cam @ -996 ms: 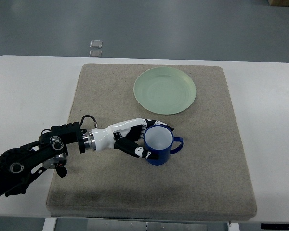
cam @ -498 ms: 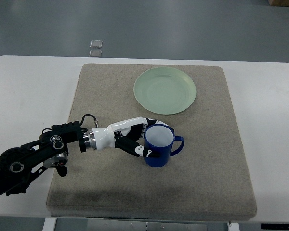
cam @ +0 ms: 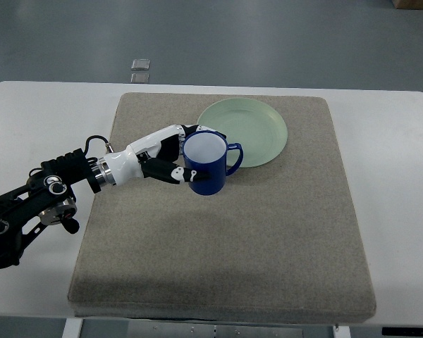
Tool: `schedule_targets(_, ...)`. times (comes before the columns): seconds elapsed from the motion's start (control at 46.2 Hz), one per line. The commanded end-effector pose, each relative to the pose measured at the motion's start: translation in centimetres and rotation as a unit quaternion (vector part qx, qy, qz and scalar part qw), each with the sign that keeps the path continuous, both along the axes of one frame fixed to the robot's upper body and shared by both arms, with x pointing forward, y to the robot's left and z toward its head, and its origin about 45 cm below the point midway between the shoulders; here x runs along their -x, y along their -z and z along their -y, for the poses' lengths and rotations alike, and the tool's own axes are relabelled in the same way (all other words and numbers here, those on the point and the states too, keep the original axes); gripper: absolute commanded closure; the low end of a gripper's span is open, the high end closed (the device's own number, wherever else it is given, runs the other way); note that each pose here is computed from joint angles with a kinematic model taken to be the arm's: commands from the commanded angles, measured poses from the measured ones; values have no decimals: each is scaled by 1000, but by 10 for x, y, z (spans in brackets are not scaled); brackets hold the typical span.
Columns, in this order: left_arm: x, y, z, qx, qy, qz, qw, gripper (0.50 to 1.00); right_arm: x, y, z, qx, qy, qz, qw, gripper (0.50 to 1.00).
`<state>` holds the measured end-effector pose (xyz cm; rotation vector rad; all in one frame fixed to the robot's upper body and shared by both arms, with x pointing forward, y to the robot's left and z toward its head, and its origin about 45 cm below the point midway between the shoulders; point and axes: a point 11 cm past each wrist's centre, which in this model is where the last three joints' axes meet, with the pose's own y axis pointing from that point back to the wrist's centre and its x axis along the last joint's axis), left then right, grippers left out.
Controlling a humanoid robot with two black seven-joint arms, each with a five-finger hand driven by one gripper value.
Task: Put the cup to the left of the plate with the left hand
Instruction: 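Lift the blue mug with the left hand and carry it past the plate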
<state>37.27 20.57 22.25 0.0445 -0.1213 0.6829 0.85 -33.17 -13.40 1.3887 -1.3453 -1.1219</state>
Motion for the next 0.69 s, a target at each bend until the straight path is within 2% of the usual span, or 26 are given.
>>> schedule_targets(0.0,-8,-9,-19,-3,-32,14,999,954,0,0,0,0,0,0,1000,568)
schedule_targets(0.043,-11,-15,-29,-6,-43,22,999,1000,-1,0,0,0,0,0,1000,568)
schedule_targets(0.238,-21,-25,-63,-21,-83,34,996,1000,-1,0,0,0,0,0,1000,568)
schedule_targets(0.433,-29,-10,-93,-28,-137,12,990,1000,-1,0,0,0,0,0,1000,568)
schedule_targets(0.671,-30,7,-118,-27,-183,-6,983,1000,-1,0,0,0,0,0,1000,568)
